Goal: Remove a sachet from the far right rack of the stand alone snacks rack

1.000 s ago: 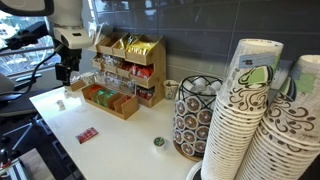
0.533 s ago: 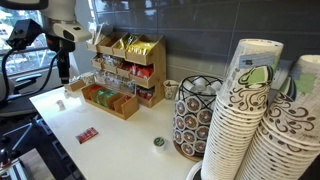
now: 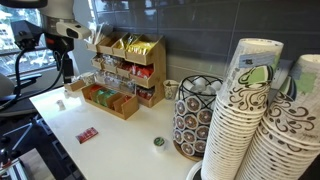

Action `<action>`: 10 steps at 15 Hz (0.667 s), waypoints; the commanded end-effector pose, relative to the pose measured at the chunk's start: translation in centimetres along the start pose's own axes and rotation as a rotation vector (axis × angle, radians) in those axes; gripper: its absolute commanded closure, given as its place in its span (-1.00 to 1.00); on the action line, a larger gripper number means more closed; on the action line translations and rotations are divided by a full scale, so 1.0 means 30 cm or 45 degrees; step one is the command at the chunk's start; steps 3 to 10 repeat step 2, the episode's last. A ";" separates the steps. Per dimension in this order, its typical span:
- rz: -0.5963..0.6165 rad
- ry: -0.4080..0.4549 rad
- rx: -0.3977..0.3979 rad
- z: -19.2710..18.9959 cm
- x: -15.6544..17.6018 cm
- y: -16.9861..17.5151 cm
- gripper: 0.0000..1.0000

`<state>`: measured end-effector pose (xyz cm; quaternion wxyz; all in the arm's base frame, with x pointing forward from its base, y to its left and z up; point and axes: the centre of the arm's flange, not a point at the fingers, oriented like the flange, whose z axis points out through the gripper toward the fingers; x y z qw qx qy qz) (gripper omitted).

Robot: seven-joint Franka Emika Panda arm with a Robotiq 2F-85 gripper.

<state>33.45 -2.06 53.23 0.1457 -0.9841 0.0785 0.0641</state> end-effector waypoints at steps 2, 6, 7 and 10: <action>0.000 0.000 0.000 0.000 0.000 0.000 -1.00; 0.000 0.000 0.000 0.000 0.000 0.000 -1.00; 0.000 0.000 0.000 0.000 0.000 0.000 -1.00; 0.000 0.000 0.000 0.000 0.000 0.000 -1.00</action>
